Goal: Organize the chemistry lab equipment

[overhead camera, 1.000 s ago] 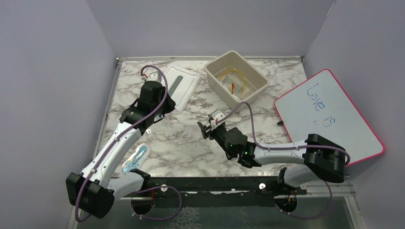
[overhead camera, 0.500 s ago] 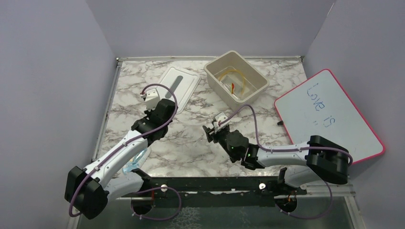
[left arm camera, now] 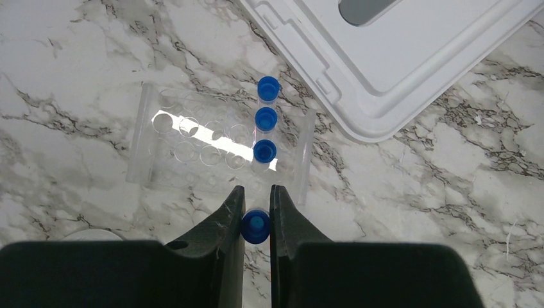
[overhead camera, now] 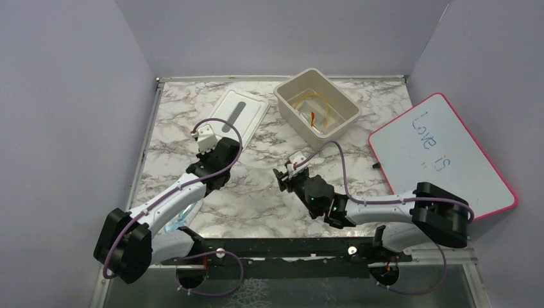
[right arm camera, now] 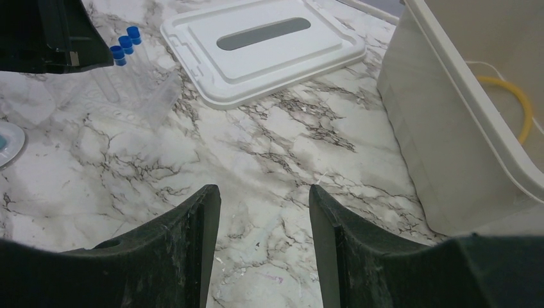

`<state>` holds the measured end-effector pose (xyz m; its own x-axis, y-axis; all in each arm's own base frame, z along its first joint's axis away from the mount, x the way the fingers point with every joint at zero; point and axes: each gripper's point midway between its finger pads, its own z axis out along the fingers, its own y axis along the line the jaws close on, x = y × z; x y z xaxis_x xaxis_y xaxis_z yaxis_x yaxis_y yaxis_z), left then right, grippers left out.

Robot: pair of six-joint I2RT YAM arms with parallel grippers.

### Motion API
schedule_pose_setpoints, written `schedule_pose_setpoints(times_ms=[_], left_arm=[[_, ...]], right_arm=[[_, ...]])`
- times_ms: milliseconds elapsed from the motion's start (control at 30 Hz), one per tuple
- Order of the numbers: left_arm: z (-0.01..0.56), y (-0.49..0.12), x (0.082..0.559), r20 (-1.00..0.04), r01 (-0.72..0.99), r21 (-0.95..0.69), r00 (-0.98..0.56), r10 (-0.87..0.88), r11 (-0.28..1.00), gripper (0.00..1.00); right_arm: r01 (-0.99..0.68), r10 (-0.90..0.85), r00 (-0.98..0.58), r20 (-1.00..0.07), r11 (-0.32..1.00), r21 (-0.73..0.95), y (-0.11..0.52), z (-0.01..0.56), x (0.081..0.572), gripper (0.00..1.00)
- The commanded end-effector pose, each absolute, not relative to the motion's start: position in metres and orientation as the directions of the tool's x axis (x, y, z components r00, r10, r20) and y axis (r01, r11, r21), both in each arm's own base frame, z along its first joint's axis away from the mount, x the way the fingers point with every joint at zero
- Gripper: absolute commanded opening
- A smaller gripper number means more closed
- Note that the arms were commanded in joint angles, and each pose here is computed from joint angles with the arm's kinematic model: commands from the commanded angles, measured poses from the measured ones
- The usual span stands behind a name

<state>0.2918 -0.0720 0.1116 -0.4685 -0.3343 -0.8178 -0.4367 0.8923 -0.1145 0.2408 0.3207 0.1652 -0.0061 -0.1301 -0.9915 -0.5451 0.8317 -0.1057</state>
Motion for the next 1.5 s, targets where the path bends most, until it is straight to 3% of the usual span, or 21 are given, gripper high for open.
schedule_pose_setpoints(times_ms=[0,967,1467], left_arm=[[0.116,-0.067,0.304,-0.850,-0.457,-0.143,-0.398,-0.345,0.878,0.00],[0.088,-0.064,0.299,-0.855,-0.438,-0.130,-0.405,-0.324,0.889,0.00],[0.078,-0.063,0.299,-0.851,-0.447,-0.111,-0.419,-0.317,0.888,0.21]], right_arm=[[-0.518,-0.122,0.001,-0.993,0.849,-0.105,0.316,0.171,0.244,0.57],[-0.491,-0.127,-0.023,-0.992,0.865,-0.099,0.308,0.167,0.245,0.56],[-0.491,-0.125,-0.024,-0.992,0.866,-0.097,0.308,0.168,0.245,0.56]])
